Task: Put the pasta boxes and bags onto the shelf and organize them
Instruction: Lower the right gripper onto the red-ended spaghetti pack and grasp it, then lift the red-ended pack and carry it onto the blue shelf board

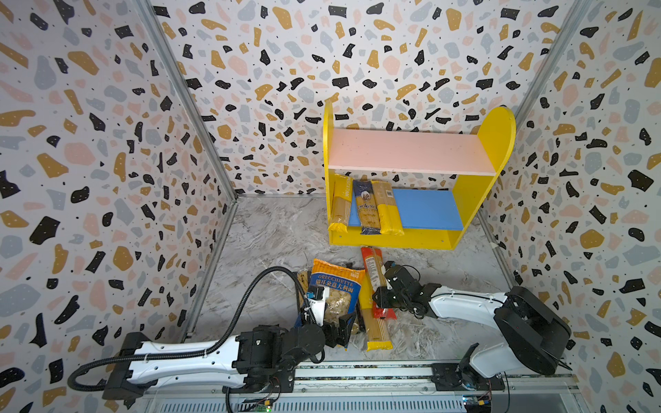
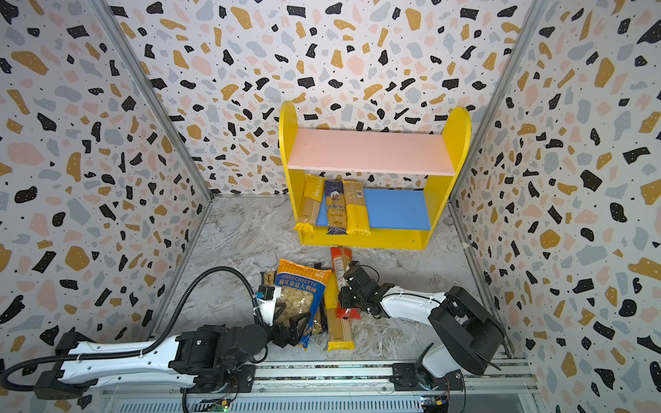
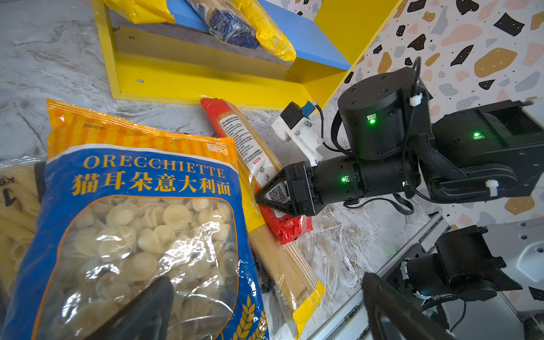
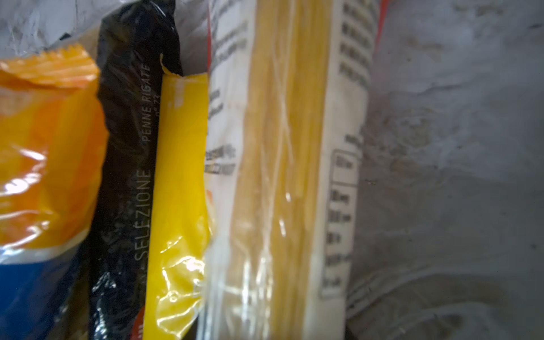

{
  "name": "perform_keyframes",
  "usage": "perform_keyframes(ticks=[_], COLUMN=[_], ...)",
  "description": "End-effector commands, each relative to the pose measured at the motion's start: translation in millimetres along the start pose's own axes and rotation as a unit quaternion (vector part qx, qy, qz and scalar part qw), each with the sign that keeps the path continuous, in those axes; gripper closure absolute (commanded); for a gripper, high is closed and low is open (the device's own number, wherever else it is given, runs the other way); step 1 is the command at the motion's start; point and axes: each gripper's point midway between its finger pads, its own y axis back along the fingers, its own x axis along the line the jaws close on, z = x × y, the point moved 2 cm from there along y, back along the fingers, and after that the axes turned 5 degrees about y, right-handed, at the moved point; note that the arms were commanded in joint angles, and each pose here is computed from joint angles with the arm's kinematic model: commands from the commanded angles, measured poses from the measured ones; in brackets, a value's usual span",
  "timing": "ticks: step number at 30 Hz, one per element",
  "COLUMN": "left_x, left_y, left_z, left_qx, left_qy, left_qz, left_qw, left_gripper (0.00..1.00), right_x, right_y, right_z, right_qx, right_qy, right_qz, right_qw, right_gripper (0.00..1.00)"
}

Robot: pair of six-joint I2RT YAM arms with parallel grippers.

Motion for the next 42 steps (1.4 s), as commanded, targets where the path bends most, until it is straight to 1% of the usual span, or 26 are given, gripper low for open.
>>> perform_keyframes(ticks=[1, 6, 10, 20, 27, 31, 35, 42], left_x=[5.1, 4.2, 3.0, -6.9, -17.1, -21.8, -25.1, -39.1], left_y=[1.4, 2.6, 2.2, -1.7, -5.1, -5.4, -5.7, -9.8], left_z=[2.1, 4.9, 5.6, 6.4, 8.3, 10.8, 13.8, 21.5], left_qx=[-0.010, -0.013, -0.012, -0.006, -0.001, -0.001, -0.003, -0.006], left_qy=[-0.002, -0.001, -0.001, -0.002, -0.007, -0.013, -0.020, -0.040], left_qz=[0.010, 0.011, 0.011, 0.007, 0.001, 0.000, 0.000, 0.001], left_qw=[1.000, 1.000, 1.000, 1.000, 1.000, 1.000, 1.000, 0.999], left_gripper=[0.00, 0.00, 0.00, 0.00, 0.00, 0.00, 0.00, 0.00], right_x=[-15.3, -14.6, -15.8, -18.6, -22.5, -19.1, -16.4, -13.3], right_y=[8.1, 39.8, 67.8, 132.7, 171.9, 194.6, 209.1, 227.4], right_z=[-41.7, -30.7, -23.6, -23.7, -17.6, -6.6, 4.4, 41.4], right_qx=[0.065, 0.025, -0.003, -0.059, -0.099, -0.126, -0.145, -0.183], right_qy=[0.004, -0.008, -0.016, -0.021, -0.026, -0.024, -0.018, 0.002], right_qz=[-0.016, 0.010, 0.034, 0.045, 0.030, 0.025, 0.016, -0.024], right_qw=[0.998, 1.000, 0.999, 0.997, 0.994, 0.991, 0.989, 0.983], right_gripper=[0.71, 0.78, 0.78, 0.79, 0.79, 0.79, 0.77, 0.76])
